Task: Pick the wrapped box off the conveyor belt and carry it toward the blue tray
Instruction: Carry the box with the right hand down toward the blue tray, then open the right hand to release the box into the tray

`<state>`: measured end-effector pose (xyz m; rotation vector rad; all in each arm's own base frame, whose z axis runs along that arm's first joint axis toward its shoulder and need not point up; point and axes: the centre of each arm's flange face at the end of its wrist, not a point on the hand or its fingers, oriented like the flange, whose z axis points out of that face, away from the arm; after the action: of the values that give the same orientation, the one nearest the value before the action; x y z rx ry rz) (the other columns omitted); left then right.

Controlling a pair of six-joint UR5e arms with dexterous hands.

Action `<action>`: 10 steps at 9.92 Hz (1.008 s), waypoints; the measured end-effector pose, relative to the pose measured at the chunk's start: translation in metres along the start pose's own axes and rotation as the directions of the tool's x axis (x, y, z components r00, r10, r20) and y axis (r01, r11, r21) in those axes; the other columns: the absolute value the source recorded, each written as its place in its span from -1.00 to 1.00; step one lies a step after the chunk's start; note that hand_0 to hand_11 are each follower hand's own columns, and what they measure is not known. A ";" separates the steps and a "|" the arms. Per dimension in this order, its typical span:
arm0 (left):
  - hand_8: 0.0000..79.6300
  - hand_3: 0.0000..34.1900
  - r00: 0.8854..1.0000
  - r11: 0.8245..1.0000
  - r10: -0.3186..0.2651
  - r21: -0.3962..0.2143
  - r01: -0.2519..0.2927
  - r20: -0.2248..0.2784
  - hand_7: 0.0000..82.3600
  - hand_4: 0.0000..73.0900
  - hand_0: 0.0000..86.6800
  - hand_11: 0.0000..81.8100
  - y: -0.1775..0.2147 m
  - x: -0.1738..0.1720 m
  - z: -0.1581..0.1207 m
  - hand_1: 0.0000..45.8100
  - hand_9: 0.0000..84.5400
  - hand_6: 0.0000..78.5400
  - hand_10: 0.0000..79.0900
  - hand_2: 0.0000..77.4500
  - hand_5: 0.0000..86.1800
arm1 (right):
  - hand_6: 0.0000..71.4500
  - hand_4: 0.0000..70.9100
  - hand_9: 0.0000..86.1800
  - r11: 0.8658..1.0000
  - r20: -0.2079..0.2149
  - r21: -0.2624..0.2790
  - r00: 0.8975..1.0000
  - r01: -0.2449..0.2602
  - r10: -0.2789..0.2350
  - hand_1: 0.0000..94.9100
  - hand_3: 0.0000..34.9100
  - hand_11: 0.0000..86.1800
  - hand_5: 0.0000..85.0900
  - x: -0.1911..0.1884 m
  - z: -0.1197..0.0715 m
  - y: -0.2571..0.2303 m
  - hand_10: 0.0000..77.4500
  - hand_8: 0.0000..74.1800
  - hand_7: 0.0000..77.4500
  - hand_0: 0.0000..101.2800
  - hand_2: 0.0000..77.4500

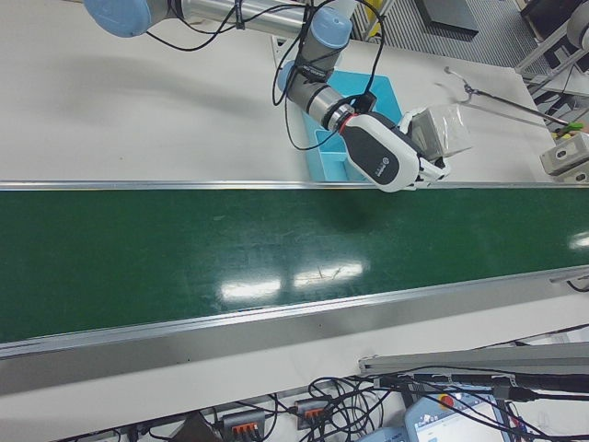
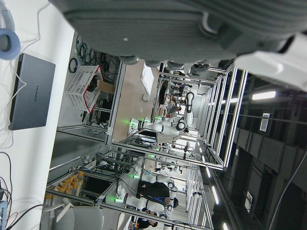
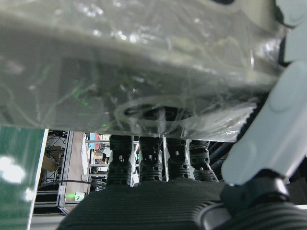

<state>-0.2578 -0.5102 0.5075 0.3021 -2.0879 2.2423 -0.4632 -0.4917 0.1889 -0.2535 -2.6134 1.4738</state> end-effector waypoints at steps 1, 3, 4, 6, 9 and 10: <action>-0.99 -1.00 1.000 1.000 0.000 0.000 0.000 0.000 -0.99 -1.00 -1.00 -0.99 0.000 0.000 0.000 -1.00 -0.99 -1.00 -0.99 -0.99 -0.97 | 0.24 -0.45 0.13 1.000 0.004 -0.006 1.000 -0.009 0.009 -0.99 -1.00 0.00 0.44 0.019 -0.008 0.009 0.48 0.49 -0.08 -0.08 -0.16; -0.99 -1.00 1.000 1.000 0.000 0.000 0.000 0.000 -1.00 -1.00 -1.00 -0.99 0.000 0.000 0.000 -1.00 -0.99 -1.00 -0.99 -0.99 -0.99 | 0.25 -0.45 0.15 1.000 0.004 -0.019 1.000 -0.014 0.014 -0.99 -1.00 0.03 0.46 0.040 -0.018 0.018 0.49 0.51 -0.06 -0.08 -0.16; -0.99 -1.00 1.000 1.000 0.000 0.000 0.000 0.000 -0.99 -1.00 -1.00 -0.99 0.000 0.000 0.000 -1.00 -1.00 -1.00 -0.99 -0.99 -0.97 | 0.25 -0.45 0.19 1.000 -0.002 -0.022 1.000 -0.013 0.013 -0.99 -1.00 0.06 0.49 0.046 -0.022 0.018 0.51 0.51 -0.06 -0.08 -0.16; -0.99 -1.00 1.000 1.000 0.000 0.000 0.000 0.000 -1.00 -1.00 -1.00 -0.99 0.000 0.000 0.000 -1.00 -0.99 -1.00 -0.99 -0.99 -0.99 | 0.27 -0.45 0.25 0.999 -0.017 -0.026 1.000 -0.019 0.018 -1.00 -1.00 0.11 0.50 0.056 -0.027 0.021 0.54 0.53 -0.03 -0.08 -0.13; -0.99 -1.00 1.000 1.000 0.000 0.000 0.000 0.000 -0.99 -1.00 -1.00 -0.99 0.000 0.000 0.000 -1.00 -0.99 -1.00 -0.99 -0.99 -0.97 | 0.33 -0.45 0.22 0.999 -0.031 -0.028 0.999 -0.029 0.028 -0.98 -1.00 0.23 0.50 0.067 -0.031 0.025 0.31 0.16 -0.23 -0.05 -0.93; -0.99 -1.00 1.000 1.000 0.000 0.000 0.000 0.000 -0.99 -1.00 -1.00 -0.99 0.000 0.000 0.000 -1.00 -1.00 -1.00 -0.99 -0.99 -0.97 | 0.21 -0.46 0.04 0.999 -0.033 -0.028 0.999 -0.031 0.030 -0.97 -0.92 -0.06 0.64 0.068 -0.032 0.025 -0.07 -0.06 -0.25 -0.06 -0.96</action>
<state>-0.2578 -0.5102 0.5075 0.3020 -2.0878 2.2423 -0.5219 -0.4384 0.1863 -0.3185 -2.6182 1.4298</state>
